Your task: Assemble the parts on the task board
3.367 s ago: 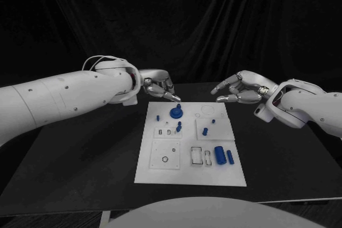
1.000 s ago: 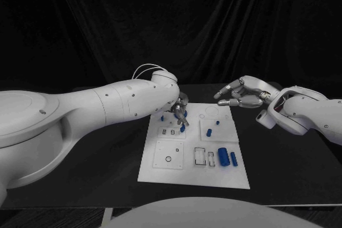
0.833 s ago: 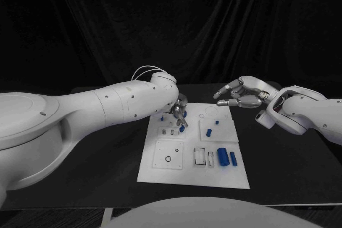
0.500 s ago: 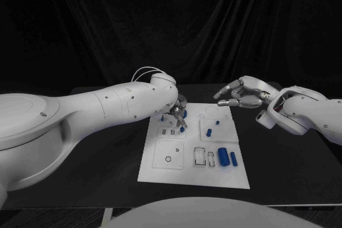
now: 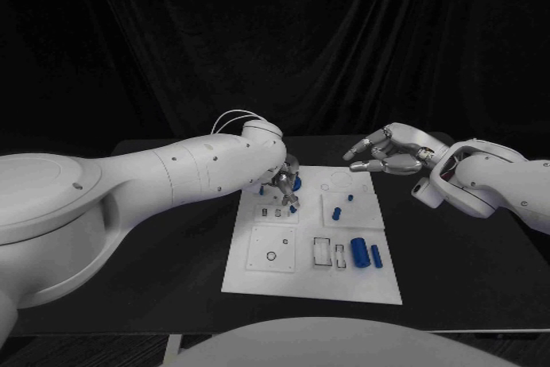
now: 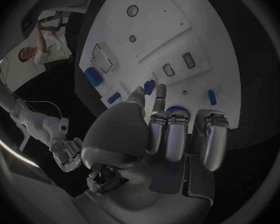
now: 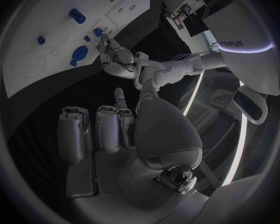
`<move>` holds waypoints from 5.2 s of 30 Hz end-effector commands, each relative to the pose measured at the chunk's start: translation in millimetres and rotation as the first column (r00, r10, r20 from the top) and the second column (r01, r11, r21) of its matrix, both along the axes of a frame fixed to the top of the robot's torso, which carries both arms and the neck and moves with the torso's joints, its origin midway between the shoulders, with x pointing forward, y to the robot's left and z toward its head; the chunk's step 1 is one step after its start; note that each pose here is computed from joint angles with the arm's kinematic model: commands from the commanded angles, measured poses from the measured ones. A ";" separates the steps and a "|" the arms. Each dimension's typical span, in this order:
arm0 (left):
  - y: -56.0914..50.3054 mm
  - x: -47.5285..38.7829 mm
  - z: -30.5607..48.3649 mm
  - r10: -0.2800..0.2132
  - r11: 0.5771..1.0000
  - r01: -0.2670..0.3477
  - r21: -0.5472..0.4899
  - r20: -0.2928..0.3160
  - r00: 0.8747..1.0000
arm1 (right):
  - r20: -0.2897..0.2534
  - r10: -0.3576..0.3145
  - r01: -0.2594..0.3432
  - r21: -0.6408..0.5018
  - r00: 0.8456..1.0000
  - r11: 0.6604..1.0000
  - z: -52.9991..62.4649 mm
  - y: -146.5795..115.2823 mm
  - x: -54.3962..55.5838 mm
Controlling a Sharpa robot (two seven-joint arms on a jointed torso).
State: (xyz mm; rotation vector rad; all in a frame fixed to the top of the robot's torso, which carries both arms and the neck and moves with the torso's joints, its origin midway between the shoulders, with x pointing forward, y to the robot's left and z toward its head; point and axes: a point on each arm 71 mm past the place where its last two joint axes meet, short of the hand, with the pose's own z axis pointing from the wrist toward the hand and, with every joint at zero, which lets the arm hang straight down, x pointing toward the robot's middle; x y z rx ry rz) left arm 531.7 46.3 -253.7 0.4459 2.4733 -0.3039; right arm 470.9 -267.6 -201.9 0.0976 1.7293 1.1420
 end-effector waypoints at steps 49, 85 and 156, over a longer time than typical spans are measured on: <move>-13.1 -3.1 -7.0 -0.030 0.999 0.029 -0.026 -0.040 0.999 | -0.049 -0.001 0.000 -0.020 0.999 1.000 -4.8 -0.3 1.5; -3.3 -3.9 -7.1 0.064 0.998 -0.062 -0.029 0.062 0.996 | -0.068 -0.005 0.003 -0.028 0.998 1.000 -6.5 -4.7 0.4; 44.6 -31.2 -6.9 0.393 0.920 -0.389 -0.053 0.119 0.912 | -0.214 0.011 -0.027 -0.068 0.977 0.997 -32.1 3.1 -13.1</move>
